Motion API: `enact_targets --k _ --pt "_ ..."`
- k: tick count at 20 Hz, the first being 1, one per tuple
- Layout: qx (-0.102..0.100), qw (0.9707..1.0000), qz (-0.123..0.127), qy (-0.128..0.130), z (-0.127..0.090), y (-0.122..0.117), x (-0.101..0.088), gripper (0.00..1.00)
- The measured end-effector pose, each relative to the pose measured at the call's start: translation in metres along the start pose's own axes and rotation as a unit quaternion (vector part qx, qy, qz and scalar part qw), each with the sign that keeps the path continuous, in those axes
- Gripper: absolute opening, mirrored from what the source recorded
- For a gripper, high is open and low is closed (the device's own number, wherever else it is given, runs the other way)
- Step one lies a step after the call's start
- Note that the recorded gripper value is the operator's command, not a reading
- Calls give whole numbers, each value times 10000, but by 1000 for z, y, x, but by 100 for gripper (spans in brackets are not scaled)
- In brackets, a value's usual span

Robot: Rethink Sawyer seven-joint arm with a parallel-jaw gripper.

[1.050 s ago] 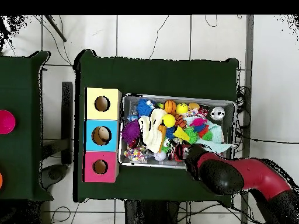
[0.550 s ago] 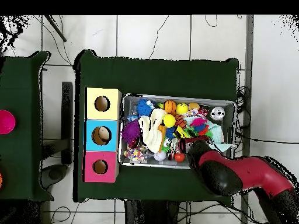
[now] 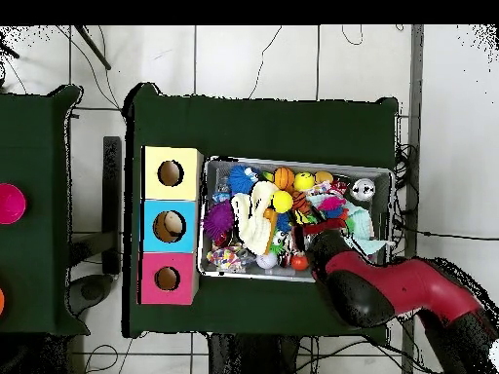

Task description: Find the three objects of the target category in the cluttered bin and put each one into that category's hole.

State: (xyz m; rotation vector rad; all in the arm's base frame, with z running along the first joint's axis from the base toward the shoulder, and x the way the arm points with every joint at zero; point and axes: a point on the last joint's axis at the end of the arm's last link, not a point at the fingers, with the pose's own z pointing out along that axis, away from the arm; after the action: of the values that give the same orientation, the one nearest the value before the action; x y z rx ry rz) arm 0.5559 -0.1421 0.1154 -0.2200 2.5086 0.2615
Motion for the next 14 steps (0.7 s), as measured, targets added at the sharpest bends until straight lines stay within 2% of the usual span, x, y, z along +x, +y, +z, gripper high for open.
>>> enact_targets --k 8,14 --pt "3 9990 -307 -334 15 21 5 100" --pt "26 9973 -306 -670 18 24 8 100"
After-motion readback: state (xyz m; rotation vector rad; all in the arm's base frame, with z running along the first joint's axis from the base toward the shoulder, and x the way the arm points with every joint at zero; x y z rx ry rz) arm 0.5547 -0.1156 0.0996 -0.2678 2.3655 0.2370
